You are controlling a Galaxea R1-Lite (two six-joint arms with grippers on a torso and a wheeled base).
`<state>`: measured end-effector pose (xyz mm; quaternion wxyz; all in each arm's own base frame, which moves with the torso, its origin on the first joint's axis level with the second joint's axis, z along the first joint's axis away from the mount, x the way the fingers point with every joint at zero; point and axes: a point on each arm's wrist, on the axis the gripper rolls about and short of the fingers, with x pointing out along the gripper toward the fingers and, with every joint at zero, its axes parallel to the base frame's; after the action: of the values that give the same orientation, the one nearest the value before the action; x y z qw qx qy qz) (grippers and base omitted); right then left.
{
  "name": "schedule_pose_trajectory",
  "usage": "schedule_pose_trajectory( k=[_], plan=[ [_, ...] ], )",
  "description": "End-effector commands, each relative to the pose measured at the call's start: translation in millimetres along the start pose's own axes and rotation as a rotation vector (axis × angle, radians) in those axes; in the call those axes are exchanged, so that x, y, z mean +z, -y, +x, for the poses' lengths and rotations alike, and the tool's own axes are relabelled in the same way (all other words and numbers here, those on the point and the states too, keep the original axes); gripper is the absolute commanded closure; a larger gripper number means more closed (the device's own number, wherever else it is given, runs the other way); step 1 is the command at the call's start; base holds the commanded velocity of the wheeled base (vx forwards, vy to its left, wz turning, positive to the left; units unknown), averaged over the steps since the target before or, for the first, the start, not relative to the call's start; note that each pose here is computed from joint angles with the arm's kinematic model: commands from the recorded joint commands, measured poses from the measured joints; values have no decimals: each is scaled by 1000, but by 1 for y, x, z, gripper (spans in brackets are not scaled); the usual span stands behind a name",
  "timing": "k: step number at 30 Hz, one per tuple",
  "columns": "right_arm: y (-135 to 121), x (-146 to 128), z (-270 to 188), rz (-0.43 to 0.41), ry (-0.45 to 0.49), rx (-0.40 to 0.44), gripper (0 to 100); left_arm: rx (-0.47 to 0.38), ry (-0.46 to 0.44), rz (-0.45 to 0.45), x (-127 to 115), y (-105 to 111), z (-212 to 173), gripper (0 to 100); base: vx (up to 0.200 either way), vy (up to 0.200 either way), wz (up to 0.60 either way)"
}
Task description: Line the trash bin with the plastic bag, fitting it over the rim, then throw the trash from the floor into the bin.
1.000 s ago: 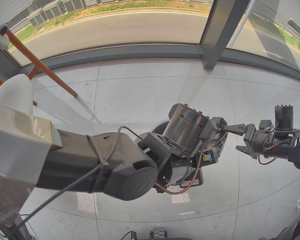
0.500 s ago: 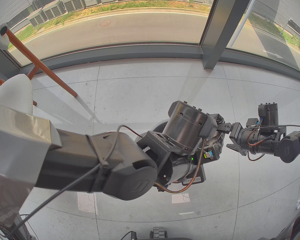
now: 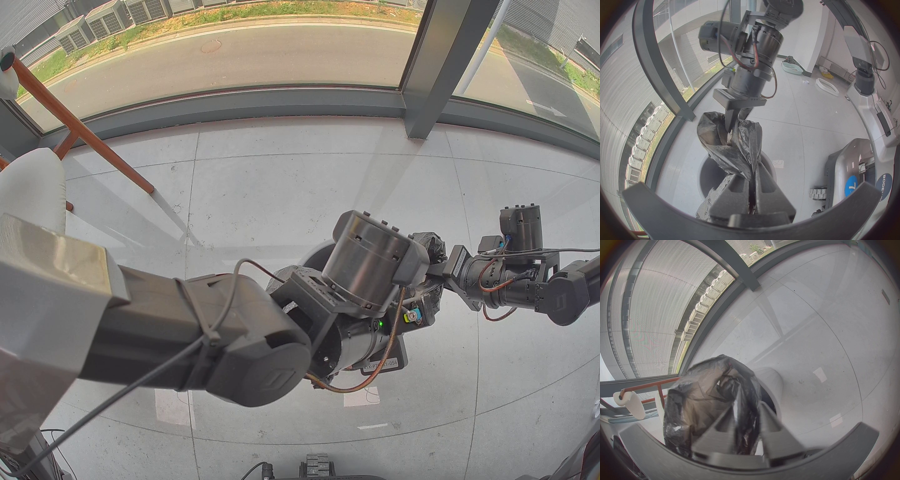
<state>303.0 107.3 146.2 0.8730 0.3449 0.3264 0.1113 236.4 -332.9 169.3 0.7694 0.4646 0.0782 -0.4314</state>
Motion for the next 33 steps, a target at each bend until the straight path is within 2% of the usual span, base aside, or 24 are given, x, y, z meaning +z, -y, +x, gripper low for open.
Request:
schedule_pose_trajectory(
  k=[1,10,13,14,15,19,23,24,31,33],
  plan=[
    [-2,1,0,-1,3,4,100,0,-6,-8,-3,1,1,100,0,0,0],
    [-11,12,-8,-26,47,42,100,30,-4,-93,-4,1,5,100,0,0,0],
    [-9,12,-11,-114,53,38,100,41,-7,-130,-2,1,7,100,0,0,0],
    [-9,12,-11,-114,53,38,100,41,-7,-130,-2,1,7,100,0,0,0],
    [-7,11,-14,-207,50,38,100,41,-15,-165,-2,4,13,100,0,0,0],
    [-3,13,-14,-336,52,24,100,67,-26,-181,-1,2,17,100,0,0,0],
    [2,15,-12,-423,46,22,100,67,-29,-192,0,4,25,100,0,0,0],
    [2,15,-12,-429,44,21,100,71,-28,-203,1,4,25,0,0,0,0],
    [1,15,-14,-427,44,26,100,108,2,-293,1,1,30,0,0,0,0],
    [6,11,-15,-423,30,15,100,144,29,-390,5,-7,29,0,0,0,0]
  ],
)
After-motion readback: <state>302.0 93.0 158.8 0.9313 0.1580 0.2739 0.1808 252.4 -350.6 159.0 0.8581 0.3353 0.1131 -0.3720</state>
